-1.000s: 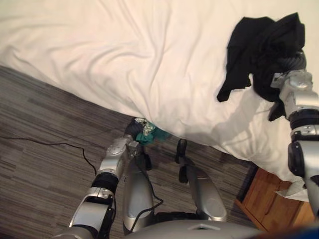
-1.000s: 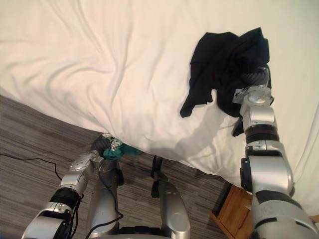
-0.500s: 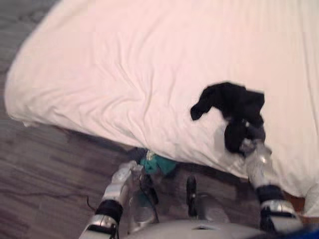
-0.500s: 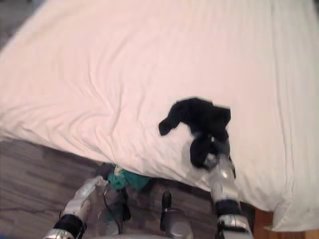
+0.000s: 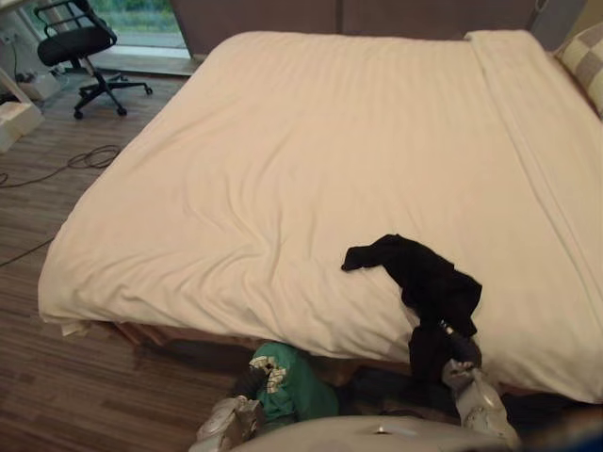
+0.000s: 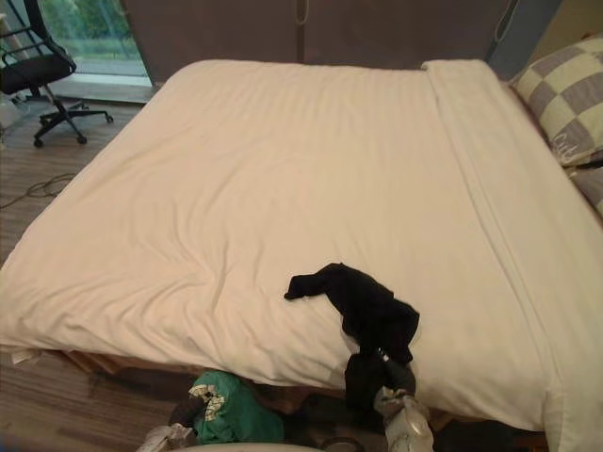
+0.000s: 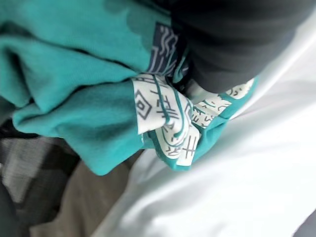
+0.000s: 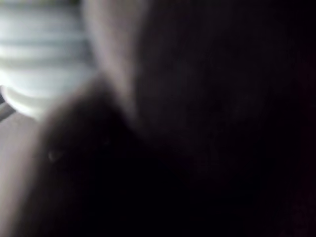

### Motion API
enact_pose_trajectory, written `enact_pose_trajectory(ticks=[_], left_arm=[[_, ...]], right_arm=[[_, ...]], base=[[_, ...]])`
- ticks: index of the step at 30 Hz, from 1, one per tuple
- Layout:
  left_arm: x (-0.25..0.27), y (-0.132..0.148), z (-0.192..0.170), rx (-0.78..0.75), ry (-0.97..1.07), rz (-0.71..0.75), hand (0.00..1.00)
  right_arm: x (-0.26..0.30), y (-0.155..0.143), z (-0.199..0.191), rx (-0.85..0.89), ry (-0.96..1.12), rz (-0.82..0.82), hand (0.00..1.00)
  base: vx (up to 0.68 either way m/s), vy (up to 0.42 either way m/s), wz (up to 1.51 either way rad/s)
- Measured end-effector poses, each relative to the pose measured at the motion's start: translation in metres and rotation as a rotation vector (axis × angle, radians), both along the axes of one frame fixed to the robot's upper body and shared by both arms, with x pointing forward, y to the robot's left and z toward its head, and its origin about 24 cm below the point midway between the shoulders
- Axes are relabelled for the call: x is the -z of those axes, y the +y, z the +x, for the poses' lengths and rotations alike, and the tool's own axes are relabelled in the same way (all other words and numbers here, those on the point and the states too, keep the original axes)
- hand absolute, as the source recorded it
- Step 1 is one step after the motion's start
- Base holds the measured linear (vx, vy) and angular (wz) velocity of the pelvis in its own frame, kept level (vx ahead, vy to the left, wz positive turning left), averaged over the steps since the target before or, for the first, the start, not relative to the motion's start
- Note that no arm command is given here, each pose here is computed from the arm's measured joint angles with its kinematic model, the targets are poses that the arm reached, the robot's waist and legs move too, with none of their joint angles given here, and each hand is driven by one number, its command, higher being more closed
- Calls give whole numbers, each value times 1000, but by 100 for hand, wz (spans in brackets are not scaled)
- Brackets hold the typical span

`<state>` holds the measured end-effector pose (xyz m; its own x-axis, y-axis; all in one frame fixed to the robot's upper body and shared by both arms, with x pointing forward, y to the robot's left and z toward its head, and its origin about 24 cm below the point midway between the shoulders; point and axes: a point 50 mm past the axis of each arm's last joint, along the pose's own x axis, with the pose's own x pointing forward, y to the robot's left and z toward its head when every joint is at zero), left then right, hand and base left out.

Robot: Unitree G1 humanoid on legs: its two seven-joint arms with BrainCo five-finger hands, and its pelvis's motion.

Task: Tidy the bed and pick cloth on bed and put in laundry

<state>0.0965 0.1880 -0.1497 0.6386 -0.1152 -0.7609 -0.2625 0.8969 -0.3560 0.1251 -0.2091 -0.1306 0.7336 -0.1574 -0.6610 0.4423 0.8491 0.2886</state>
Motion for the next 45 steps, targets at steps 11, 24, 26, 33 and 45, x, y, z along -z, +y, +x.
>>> enact_pose_trajectory(ticks=[11,24,26,33,45], left_arm=[[6,1,-20,-91,41,-87,100],[-5,17,-9,-38,-3,27,100],[-7,20,-1,3,-14,59,100],[-4,16,4,57,22,107,100],[4,-22,16,332,83,120,100]], right_arm=[[34,-7,-102,-433,585,-211,100],[27,15,-50,-966,441,-494,100],[27,19,-49,-964,427,-476,100],[27,22,-47,-923,425,-412,100],[22,21,-10,-924,358,-386,100]], base=[[4,15,31],[3,4,89],[83,4,129],[-104,160,156],[-66,116,69]])
